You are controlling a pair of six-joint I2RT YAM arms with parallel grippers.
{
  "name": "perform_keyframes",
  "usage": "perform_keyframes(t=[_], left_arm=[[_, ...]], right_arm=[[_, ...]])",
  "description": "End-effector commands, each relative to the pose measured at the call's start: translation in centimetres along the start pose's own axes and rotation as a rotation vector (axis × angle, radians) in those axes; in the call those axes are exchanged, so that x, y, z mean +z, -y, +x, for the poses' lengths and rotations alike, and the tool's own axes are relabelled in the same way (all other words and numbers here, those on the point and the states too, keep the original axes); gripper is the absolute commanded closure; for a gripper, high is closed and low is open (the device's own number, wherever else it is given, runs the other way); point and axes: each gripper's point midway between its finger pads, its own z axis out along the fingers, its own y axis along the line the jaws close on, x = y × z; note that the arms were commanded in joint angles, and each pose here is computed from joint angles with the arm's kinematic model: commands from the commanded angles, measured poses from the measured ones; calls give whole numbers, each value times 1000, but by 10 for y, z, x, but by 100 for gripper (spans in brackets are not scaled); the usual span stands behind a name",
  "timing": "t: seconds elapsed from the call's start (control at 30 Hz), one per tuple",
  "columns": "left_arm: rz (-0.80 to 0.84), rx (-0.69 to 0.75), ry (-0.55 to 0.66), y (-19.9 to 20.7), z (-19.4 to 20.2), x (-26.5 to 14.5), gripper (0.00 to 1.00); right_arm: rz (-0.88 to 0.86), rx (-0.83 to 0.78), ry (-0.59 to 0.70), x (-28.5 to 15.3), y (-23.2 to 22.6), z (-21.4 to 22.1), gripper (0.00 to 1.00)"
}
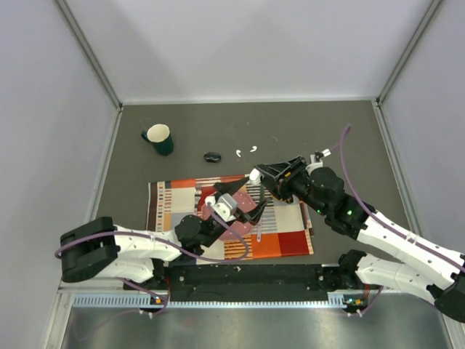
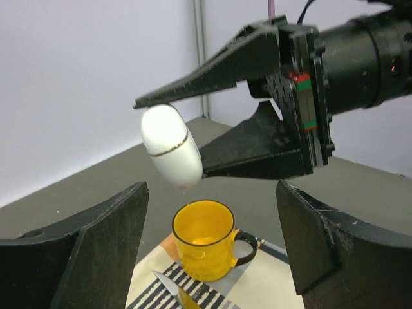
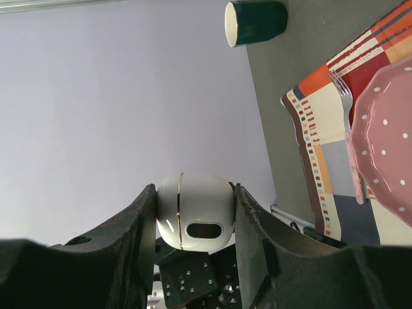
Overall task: Insert the wireless bluetooth earbuds into the charging case
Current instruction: Pick up the charging case at the center of the board.
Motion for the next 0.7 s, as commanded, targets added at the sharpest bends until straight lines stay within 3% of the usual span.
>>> perform_keyframes(t=[0.0, 0.13, 0.67], left_arm=[[-78, -147, 409, -23, -112, -7, 15], [-100, -174, 418, -28, -116, -9, 28], [-122, -188, 444, -29, -128, 2, 33]], right_arm=[[-54, 4, -1, -4, -15, 3, 100], [-63, 3, -2, -5, -16, 3, 100], [-84, -1, -36, -2, -18, 12, 100]])
